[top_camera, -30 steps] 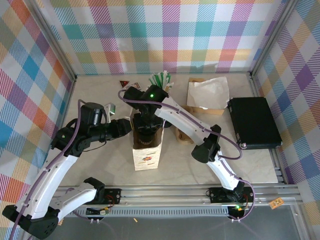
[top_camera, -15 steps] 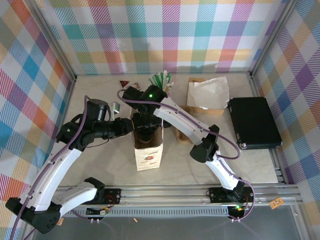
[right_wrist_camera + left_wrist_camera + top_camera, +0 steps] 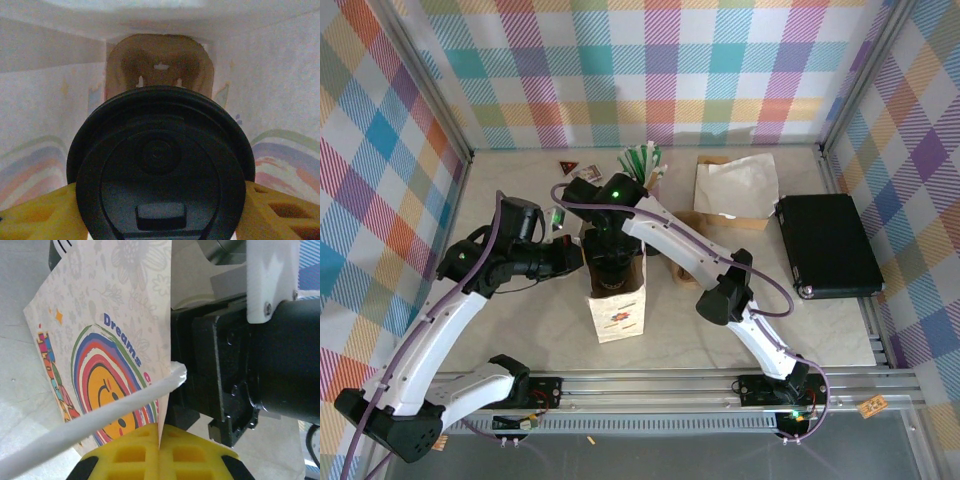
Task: Pack the takeout coffee
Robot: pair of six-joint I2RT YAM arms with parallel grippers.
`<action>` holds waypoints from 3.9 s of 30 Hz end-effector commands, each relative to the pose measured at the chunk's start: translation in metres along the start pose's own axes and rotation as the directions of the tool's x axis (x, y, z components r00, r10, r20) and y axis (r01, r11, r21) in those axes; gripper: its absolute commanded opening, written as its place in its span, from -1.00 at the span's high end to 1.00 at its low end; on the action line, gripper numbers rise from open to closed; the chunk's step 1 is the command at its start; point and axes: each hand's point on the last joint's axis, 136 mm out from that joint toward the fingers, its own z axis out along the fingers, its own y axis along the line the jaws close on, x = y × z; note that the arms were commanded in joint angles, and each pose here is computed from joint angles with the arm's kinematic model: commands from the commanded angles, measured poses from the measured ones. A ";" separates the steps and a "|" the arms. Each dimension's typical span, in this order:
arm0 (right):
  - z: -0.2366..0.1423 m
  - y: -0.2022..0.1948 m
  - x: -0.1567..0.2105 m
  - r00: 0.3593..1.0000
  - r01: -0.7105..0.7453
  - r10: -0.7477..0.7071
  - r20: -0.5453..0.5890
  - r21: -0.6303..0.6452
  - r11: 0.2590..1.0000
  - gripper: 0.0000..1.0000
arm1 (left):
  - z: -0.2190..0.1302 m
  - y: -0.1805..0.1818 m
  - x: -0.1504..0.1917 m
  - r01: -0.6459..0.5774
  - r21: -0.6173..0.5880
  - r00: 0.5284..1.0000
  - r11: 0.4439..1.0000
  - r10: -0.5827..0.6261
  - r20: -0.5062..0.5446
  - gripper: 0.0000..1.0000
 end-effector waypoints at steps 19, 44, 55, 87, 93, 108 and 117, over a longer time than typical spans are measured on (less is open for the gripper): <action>-0.021 -0.017 0.064 0.984 0.105 -0.089 -0.153 0.098 0.990 -0.03 | 0.003 0.014 0.042 0.047 0.101 0.998 0.994 -0.043 -0.034 1.00; 0.002 -0.015 0.048 0.975 0.191 -0.172 -0.139 0.135 0.972 -0.02 | -0.017 0.019 0.045 -0.031 0.017 0.998 0.999 0.032 -0.045 1.00; 0.011 -0.011 0.040 0.978 0.192 -0.179 -0.109 0.132 0.972 -0.02 | -0.022 0.019 0.044 -0.069 -0.001 0.997 0.998 0.069 -0.042 1.00; 0.019 0.013 0.016 0.981 0.188 -0.191 0.027 0.078 0.979 -0.01 | -0.012 0.014 0.042 -0.133 0.023 0.987 0.991 0.135 -0.086 1.00; 0.026 0.014 0.020 0.981 0.195 -0.196 0.011 0.072 0.978 -0.01 | -0.013 0.015 0.042 -0.135 0.019 0.987 0.991 0.136 -0.080 1.00; 0.001 0.013 0.017 0.975 0.216 -0.218 0.048 0.055 0.975 0.00 | -0.034 0.014 0.027 -0.120 -0.052 0.993 0.991 0.120 -0.006 1.00; -0.005 0.025 0.017 0.971 0.232 -0.231 0.067 -0.008 0.973 -0.01 | -0.028 0.012 0.026 -0.167 -0.102 0.986 0.981 0.165 -0.024 1.00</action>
